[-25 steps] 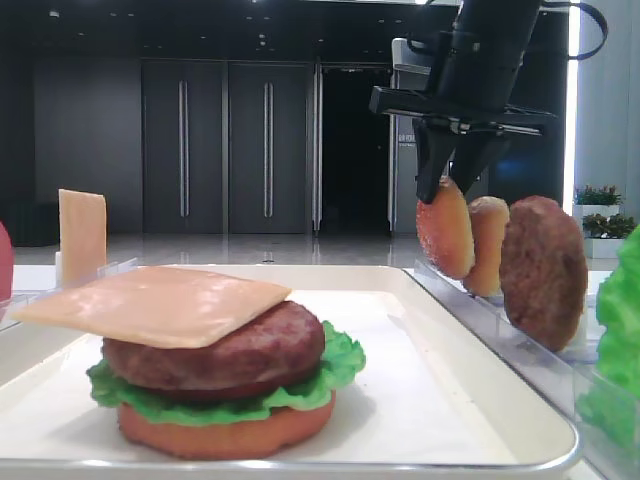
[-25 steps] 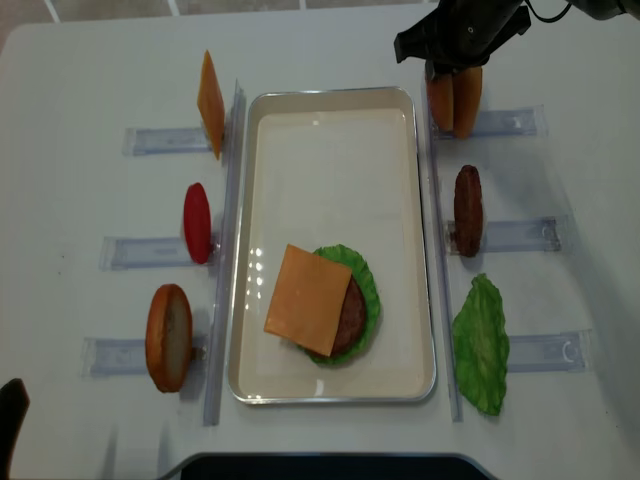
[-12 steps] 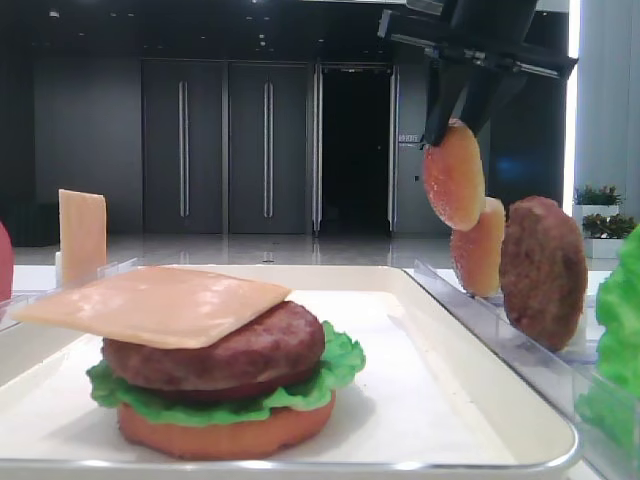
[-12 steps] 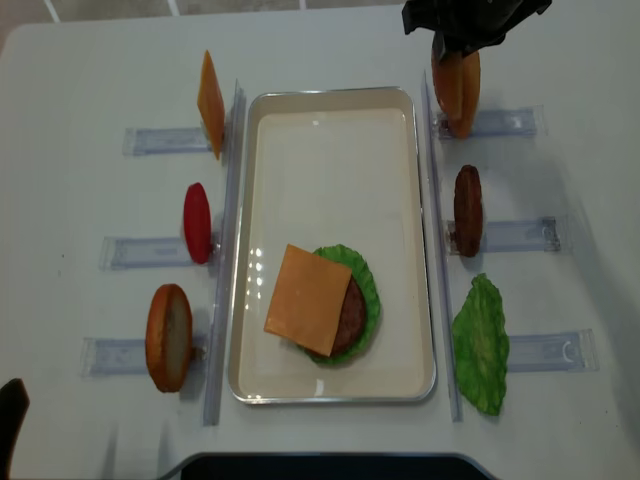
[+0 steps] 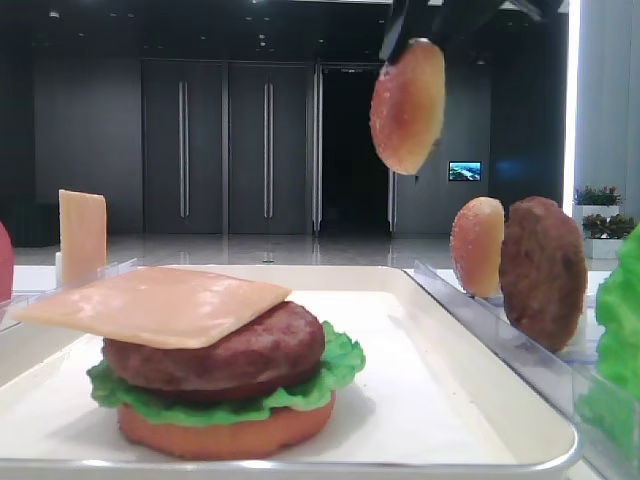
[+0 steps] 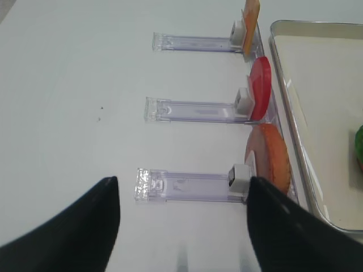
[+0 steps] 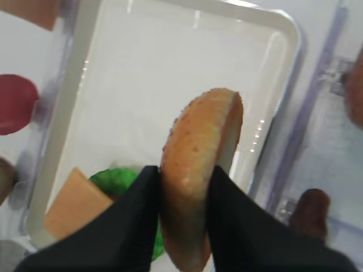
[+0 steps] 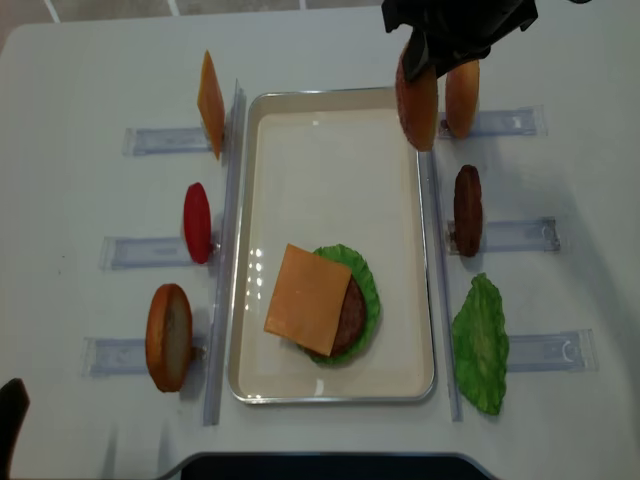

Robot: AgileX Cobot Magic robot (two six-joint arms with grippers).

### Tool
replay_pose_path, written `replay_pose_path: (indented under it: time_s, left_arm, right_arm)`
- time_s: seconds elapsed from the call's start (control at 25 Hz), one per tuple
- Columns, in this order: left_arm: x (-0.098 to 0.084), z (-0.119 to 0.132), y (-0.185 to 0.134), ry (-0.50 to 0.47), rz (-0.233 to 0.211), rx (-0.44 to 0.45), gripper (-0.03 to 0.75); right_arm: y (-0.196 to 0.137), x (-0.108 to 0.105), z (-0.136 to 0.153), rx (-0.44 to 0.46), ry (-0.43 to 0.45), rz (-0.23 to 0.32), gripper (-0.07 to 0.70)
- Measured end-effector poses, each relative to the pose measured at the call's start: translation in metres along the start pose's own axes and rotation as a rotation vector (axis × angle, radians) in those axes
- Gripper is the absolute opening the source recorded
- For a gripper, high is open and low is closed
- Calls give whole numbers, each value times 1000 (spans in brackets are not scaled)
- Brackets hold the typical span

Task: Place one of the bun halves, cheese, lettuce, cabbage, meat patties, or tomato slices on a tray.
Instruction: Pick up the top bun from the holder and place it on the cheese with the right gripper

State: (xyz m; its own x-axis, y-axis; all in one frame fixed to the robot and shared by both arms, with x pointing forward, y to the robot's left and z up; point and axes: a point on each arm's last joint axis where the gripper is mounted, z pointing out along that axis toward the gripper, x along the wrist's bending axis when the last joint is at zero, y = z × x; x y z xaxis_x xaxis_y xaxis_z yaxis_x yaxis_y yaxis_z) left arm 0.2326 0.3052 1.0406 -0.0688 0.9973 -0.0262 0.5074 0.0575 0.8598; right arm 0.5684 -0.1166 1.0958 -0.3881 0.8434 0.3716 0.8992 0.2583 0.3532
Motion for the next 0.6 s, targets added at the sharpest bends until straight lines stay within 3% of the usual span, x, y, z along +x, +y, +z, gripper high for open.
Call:
replay_pose_path:
  time_s: [0.28,0.6]
  left_arm:
    - [0,0,0,0,0,0,535]
    - [0,0,0,0,0,0,535]
  right_arm:
    - [-32,22,-6,-14,192,-19,215]
    - [-83,39,10,-47,397,-34,215]
